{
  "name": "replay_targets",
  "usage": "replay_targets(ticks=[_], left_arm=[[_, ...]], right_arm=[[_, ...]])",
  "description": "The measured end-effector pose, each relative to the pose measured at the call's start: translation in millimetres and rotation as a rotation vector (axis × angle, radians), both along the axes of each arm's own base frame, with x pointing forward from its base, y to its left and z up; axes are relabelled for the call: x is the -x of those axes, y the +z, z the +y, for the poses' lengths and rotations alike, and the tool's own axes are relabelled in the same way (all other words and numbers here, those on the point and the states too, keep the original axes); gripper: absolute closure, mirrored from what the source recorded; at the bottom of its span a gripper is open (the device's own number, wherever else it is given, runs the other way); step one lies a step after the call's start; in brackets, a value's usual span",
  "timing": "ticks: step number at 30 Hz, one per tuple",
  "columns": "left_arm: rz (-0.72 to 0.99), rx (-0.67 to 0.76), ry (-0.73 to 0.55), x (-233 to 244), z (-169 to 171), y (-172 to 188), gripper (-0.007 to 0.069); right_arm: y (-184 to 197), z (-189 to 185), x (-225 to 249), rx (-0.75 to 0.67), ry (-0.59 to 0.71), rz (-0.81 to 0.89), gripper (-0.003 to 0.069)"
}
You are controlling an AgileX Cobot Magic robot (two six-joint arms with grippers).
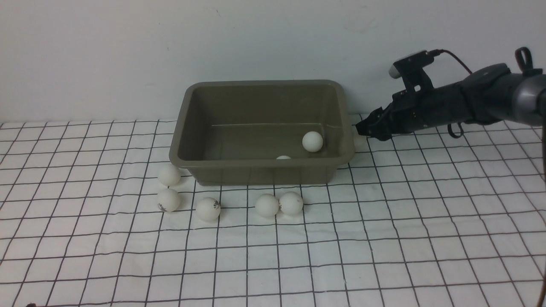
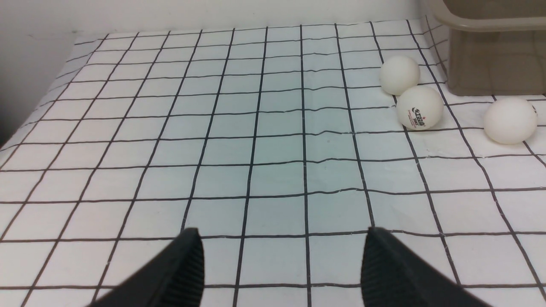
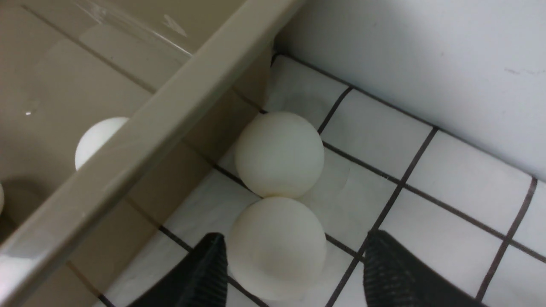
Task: Put the table tennis balls into the box on the white checkered tablecloth.
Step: 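Reach for and grasp a ping pong ball on the table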
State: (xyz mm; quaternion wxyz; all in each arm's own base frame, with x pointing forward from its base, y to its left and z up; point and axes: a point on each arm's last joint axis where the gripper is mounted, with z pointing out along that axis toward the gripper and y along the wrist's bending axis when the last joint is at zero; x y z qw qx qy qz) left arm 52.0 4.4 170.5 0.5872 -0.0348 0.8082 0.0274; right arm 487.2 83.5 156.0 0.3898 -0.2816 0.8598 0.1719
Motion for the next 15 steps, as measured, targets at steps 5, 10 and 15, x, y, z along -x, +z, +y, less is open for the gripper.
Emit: replay_targets(ticks=[5,10,15], left_arm=[[0.000,0.000,0.000,0.0,0.0,0.0,0.0178],[0.000,0.000,0.000,0.0,0.0,0.0,0.0178],[0.000,0.000,0.000,0.0,0.0,0.0,0.0177]], right_arm=[[0.3,0.2,-0.2,-0.006,-0.003,0.000,0.0205],[0.9,0.4,-0.5,-0.013,-0.008,0.000,0.0169],[1.3,3.8,-1.6,-0.004,-0.020,-0.016,0.0165]])
